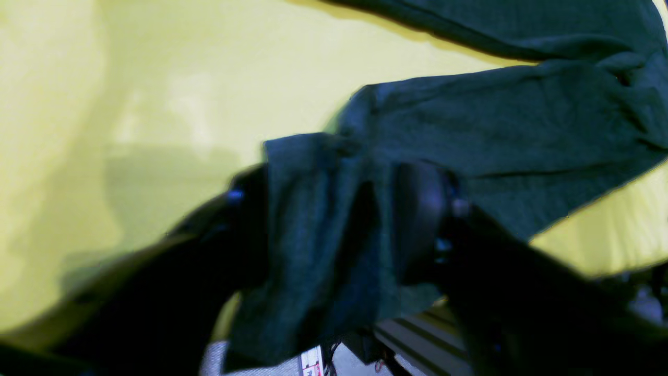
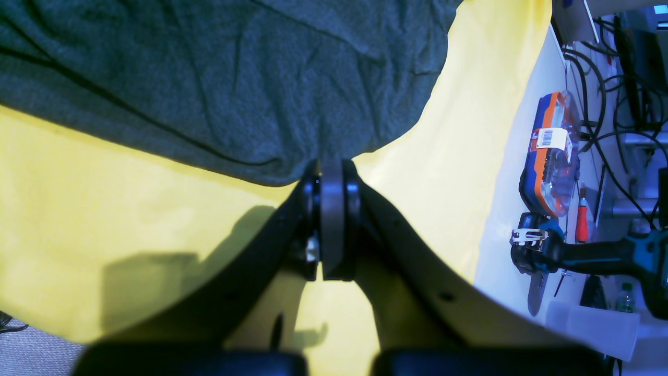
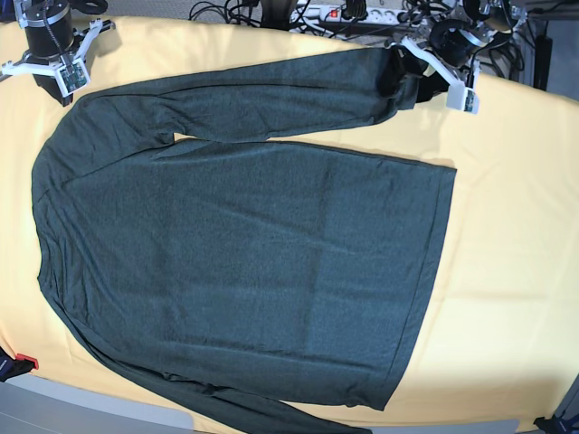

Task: Fold the T-shirt properly
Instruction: 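Drag the sleeve cuff with the left gripper across the shirt body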

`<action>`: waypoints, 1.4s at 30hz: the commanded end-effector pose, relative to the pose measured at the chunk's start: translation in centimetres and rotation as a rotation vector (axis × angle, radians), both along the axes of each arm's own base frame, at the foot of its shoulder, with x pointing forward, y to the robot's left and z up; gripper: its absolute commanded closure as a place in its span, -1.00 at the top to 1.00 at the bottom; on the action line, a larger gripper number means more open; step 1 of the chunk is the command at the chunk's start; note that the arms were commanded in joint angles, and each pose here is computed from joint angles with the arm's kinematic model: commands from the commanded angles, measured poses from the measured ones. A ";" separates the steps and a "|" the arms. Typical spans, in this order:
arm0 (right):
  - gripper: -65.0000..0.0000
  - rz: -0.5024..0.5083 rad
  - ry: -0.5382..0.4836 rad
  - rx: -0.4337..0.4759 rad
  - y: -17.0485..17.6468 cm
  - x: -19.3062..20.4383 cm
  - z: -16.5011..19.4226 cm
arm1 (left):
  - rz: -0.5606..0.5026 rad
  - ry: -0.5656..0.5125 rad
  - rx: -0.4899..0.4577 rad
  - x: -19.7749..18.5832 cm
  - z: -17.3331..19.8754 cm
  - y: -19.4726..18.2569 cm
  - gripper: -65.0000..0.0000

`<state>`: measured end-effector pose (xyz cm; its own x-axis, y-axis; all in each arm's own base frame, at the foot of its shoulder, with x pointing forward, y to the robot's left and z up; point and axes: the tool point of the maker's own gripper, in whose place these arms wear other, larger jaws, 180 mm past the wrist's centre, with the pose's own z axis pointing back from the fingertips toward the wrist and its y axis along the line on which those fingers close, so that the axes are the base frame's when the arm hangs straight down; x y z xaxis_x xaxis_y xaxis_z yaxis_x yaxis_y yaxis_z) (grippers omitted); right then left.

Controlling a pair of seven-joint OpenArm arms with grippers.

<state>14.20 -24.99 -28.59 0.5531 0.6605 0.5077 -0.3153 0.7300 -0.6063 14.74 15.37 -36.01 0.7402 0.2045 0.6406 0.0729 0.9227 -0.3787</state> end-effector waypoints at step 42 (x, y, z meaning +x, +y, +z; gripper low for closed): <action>-1.00 -0.135 -0.111 0.173 -6.0 10.1 -5.4 | -0.524 -0.363 -0.250 -0.8 10.0 -8.6 -1.00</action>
